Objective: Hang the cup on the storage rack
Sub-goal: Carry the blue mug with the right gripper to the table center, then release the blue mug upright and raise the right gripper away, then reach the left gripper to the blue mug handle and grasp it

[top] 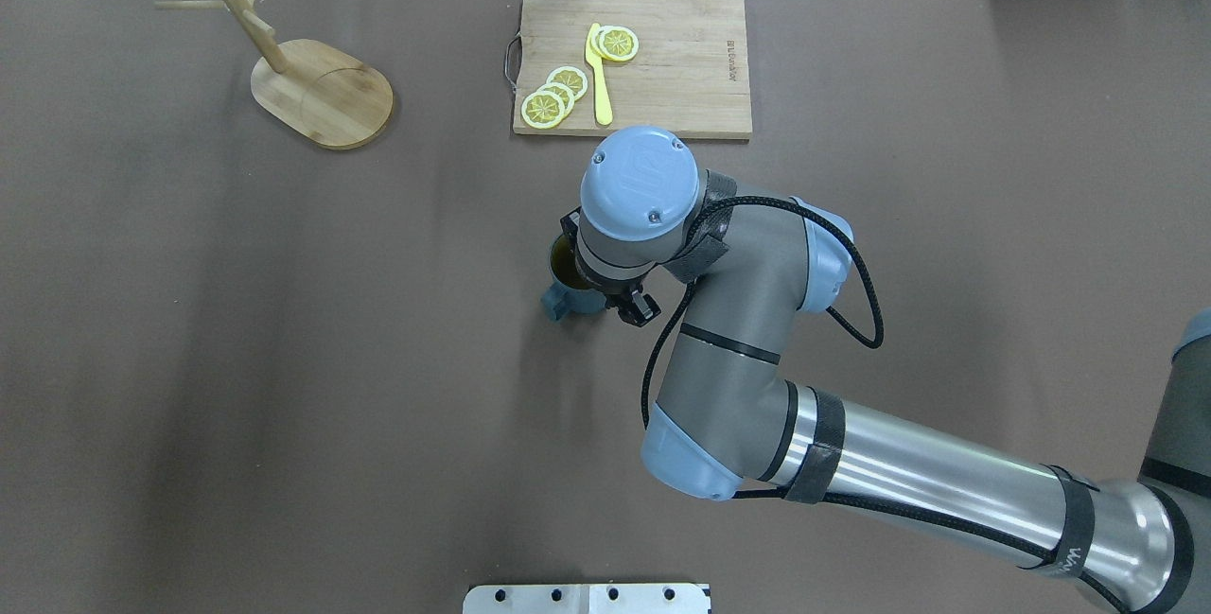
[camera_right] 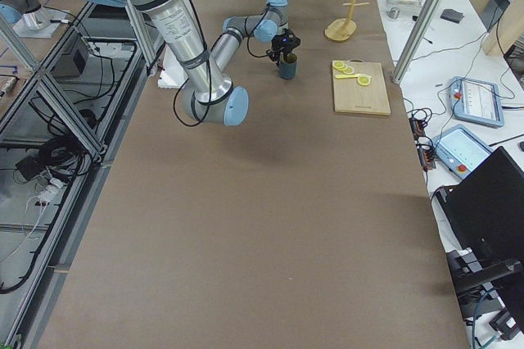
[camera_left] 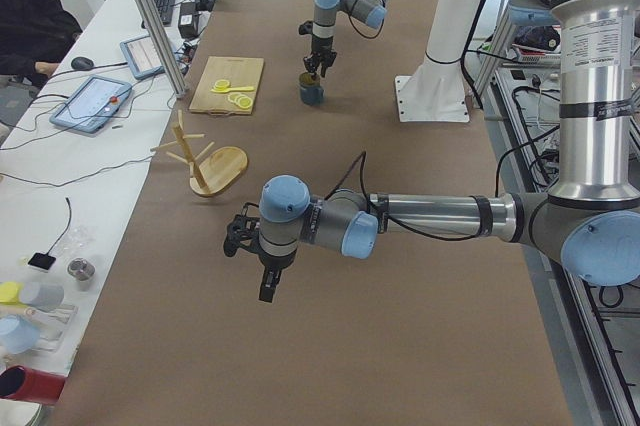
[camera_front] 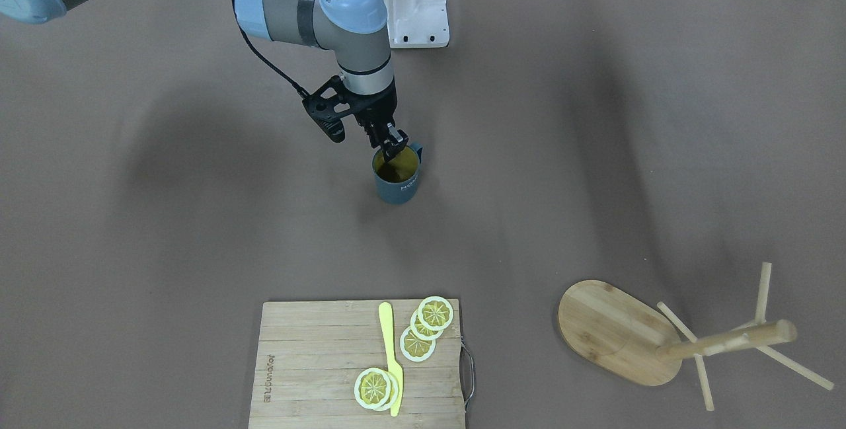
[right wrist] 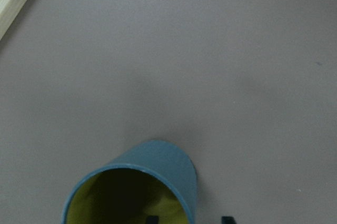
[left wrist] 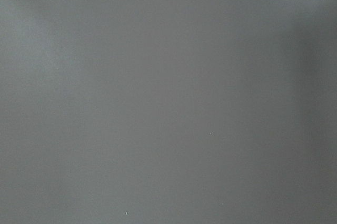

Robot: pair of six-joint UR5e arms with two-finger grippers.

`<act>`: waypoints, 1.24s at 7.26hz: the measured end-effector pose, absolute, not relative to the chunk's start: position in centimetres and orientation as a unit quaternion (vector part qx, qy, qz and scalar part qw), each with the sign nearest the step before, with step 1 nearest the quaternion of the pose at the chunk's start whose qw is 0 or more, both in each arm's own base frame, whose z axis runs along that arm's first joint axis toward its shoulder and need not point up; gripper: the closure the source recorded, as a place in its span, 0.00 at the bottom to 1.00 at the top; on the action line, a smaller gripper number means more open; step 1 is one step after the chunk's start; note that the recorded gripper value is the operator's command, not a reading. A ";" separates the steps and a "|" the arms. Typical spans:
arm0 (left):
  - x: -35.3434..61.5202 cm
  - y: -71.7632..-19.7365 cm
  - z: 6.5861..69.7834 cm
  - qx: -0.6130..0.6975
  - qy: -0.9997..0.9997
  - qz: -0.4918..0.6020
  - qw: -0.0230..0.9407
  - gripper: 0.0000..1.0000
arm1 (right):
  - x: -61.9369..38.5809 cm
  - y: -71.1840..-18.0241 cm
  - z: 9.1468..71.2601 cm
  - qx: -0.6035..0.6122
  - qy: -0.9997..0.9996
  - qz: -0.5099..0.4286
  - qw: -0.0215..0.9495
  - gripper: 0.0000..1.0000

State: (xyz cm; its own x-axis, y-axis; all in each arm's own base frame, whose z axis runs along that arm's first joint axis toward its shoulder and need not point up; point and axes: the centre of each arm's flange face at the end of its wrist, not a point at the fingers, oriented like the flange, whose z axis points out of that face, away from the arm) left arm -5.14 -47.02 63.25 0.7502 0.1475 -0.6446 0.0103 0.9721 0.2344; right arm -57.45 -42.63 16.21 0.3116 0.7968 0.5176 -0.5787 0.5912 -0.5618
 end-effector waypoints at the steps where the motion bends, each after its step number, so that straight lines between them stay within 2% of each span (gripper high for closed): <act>1: -5.1 -47.2 62.9 0.116 0.351 0.038 0.928 0.02 | -56.6 -43.0 14.7 -0.136 -0.410 0.429 0.793 0.01; 3: -4.8 -49.4 60.0 0.142 0.354 0.050 0.923 0.00 | -52.7 -45.6 12.5 -0.136 -0.435 0.425 0.782 0.01; 5: -1.5 -52.3 55.9 0.162 0.367 0.082 0.912 0.00 | -46.7 -48.6 12.9 -0.139 -0.454 0.408 0.780 0.01; 7: 3.9 -53.8 49.2 0.164 0.396 0.059 0.901 0.00 | -38.6 -51.3 16.2 -0.132 -0.464 0.399 0.780 0.01; 9: 10.1 -51.8 42.1 0.152 0.440 0.027 0.885 0.01 | -30.8 -54.5 21.1 -0.135 -0.460 0.388 0.787 0.01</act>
State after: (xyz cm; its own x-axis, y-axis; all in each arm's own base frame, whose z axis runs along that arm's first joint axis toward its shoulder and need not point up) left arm 10.14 -51.79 42.10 0.6115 0.1823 -0.7699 0.0854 0.9522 0.2932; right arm -30.78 -54.55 21.06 0.2760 0.7350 0.6193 -0.4858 0.6627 -0.5700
